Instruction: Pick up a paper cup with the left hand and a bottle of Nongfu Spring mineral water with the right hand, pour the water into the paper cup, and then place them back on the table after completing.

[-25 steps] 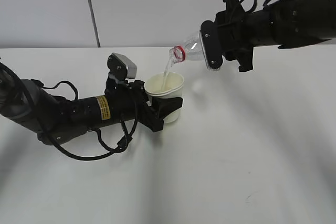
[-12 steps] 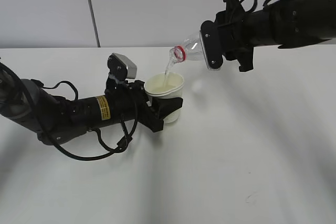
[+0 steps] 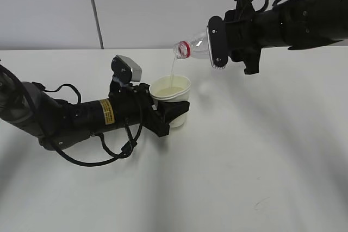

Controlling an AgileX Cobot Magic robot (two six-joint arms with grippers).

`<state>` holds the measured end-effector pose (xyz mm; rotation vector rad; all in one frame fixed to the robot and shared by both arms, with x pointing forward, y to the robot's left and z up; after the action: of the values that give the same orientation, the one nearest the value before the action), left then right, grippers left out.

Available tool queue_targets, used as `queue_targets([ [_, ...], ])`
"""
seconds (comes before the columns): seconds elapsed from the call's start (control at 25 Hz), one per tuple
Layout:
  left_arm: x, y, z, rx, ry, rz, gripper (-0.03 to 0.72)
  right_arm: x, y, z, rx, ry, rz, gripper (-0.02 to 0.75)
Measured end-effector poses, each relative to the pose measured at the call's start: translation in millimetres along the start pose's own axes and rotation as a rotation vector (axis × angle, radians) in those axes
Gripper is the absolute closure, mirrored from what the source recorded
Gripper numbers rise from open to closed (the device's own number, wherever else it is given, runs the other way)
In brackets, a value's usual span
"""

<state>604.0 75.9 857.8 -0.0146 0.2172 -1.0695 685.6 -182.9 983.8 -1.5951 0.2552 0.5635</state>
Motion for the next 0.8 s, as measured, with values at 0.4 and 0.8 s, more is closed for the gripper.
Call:
queue_targets([
  [0.4, -0.1, 2.5, 0.9, -0.013, -0.009, 0.023, 0.29, -0.1, -0.7, 2.3, 0.082, -0.02, 0.0, 0.309],
  [0.8, -0.1, 3.3, 1.2, -0.017, -0.011, 0.029, 0.29, -0.1, -0.7, 2.4, 0.356, -0.022, 0.003, 0.309],
])
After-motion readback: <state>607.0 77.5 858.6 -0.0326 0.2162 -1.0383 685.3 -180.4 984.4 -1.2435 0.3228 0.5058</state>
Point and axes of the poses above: a point on each arm's last joint axis where the gripper is mounted, x pointing out along that axis toward the gripper, y along the wrist's bending axis when the last joint is at zero, z = x × y, the point moved 2 cm from there along x, pointing out along that axis toward the gripper, and after that the axes turned 3 degrees about x, right-handed, at the moved point
